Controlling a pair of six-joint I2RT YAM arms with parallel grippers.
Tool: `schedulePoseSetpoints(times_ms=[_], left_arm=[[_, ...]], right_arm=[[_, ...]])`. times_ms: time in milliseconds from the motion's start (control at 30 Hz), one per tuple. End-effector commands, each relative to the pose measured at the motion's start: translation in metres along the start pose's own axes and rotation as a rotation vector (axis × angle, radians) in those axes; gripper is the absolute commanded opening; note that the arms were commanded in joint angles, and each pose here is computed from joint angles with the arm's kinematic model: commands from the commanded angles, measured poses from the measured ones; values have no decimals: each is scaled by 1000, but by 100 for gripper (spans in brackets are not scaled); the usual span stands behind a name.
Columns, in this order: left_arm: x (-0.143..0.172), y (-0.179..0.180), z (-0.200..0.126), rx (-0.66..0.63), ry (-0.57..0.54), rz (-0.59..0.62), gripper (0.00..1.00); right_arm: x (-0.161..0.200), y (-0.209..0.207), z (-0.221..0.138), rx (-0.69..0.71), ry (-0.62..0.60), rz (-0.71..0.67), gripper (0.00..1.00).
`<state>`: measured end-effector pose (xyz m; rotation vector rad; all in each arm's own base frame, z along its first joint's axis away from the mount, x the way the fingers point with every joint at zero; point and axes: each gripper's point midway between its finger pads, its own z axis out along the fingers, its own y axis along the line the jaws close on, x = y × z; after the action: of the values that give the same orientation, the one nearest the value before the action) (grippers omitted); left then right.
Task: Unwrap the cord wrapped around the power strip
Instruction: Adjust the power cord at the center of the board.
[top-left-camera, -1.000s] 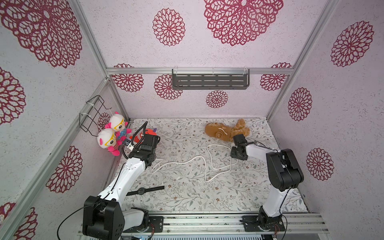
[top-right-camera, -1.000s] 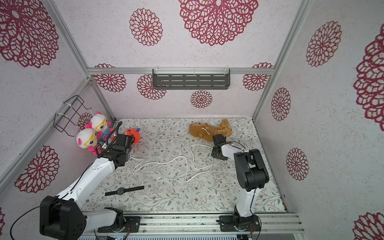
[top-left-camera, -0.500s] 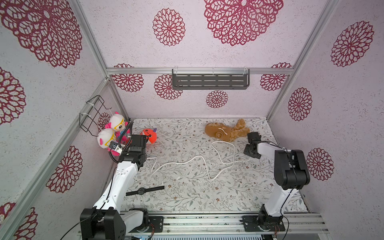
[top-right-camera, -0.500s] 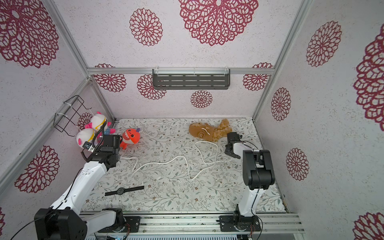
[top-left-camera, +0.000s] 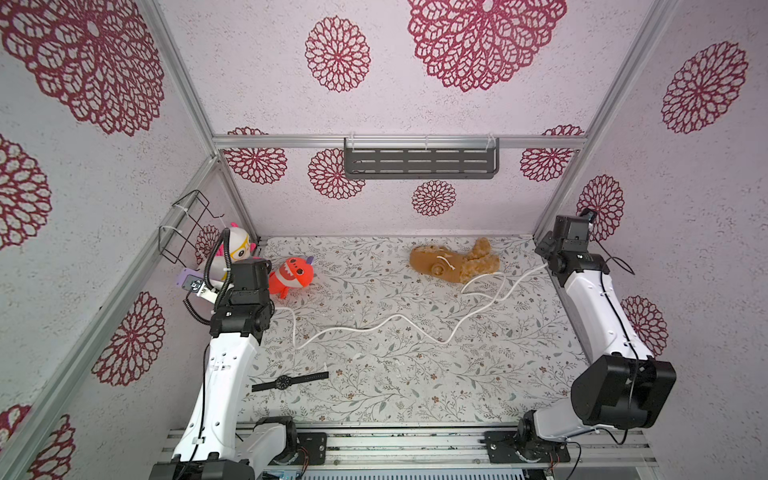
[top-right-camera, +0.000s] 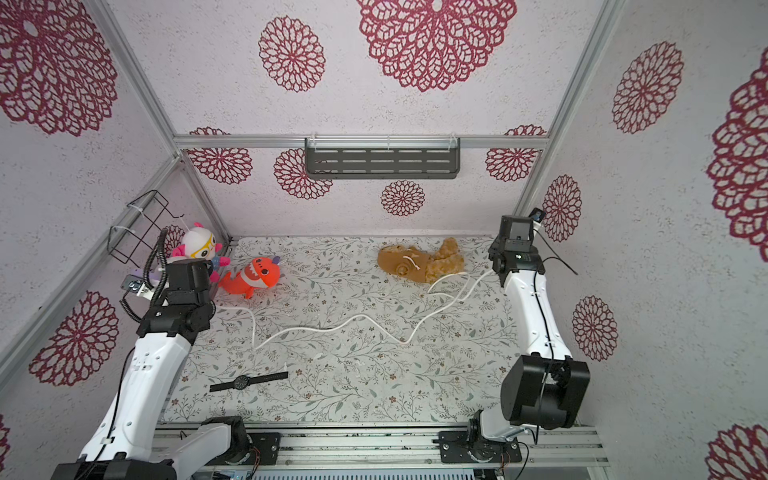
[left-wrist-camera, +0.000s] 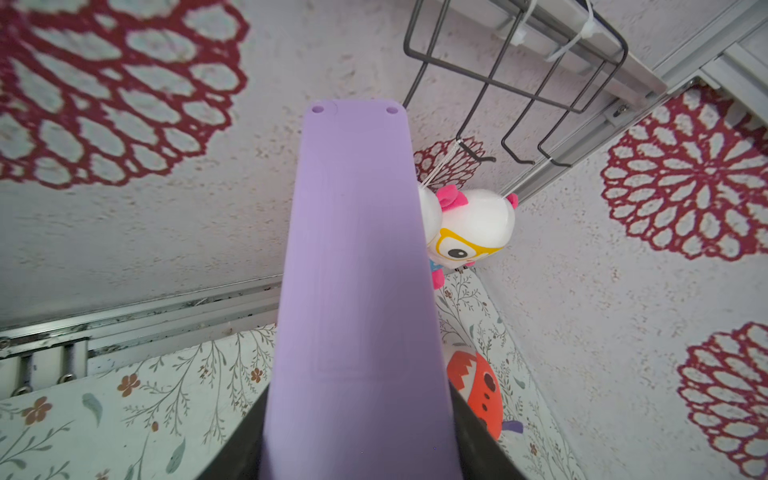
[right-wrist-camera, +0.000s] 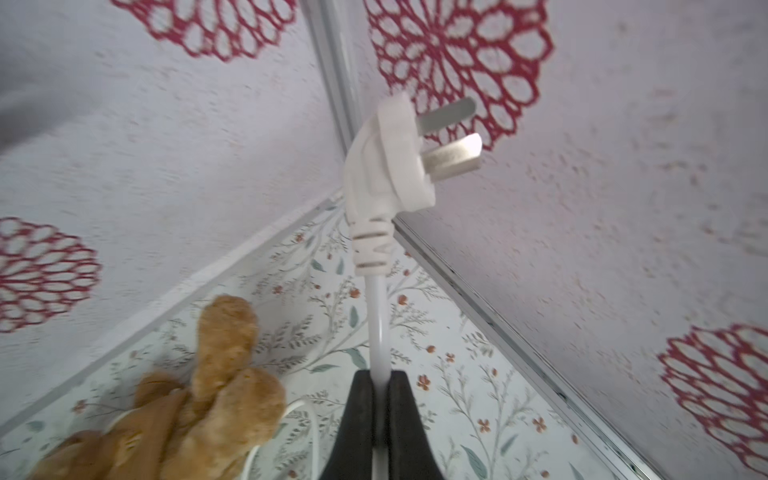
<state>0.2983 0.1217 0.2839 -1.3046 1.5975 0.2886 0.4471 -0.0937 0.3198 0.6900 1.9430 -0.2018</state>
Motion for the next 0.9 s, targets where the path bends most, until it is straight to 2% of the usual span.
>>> schedulePoseSetpoints(times_ms=[0, 100, 167, 333, 467, 500, 567, 633, 733, 767, 867], left_arm=[[24, -102, -30, 338, 109, -11, 0], [53, -137, -42, 415, 175, -3, 0], [72, -150, -44, 436, 214, -1, 0], [107, -152, -37, 420, 287, -31, 0], [122, -149, -34, 411, 320, -14, 0], [123, -149, -34, 410, 321, -5, 0], [124, -147, -35, 404, 321, 7, 0], [125, -146, -36, 404, 324, 15, 0], [125, -147, -40, 402, 323, 28, 0], [124, -147, -41, 399, 321, 33, 0], [125, -148, -43, 393, 324, 27, 0]], right_arm=[[-11, 35, 9, -122, 19, 2, 0], [24, 40, 27, -139, 123, 54, 0], [61, 31, 35, -129, 185, 97, 0], [159, 1, 58, -33, 368, 65, 0], [207, -17, 65, 10, 457, 27, 0], [215, -19, 65, 14, 476, 16, 5], [220, -23, 65, 30, 497, -2, 35], [209, -27, 62, 63, 485, -33, 62], [163, -24, 46, 100, 381, -123, 76], [147, -17, 37, 87, 338, -154, 76], [120, 51, -1, -98, 181, -339, 77]])
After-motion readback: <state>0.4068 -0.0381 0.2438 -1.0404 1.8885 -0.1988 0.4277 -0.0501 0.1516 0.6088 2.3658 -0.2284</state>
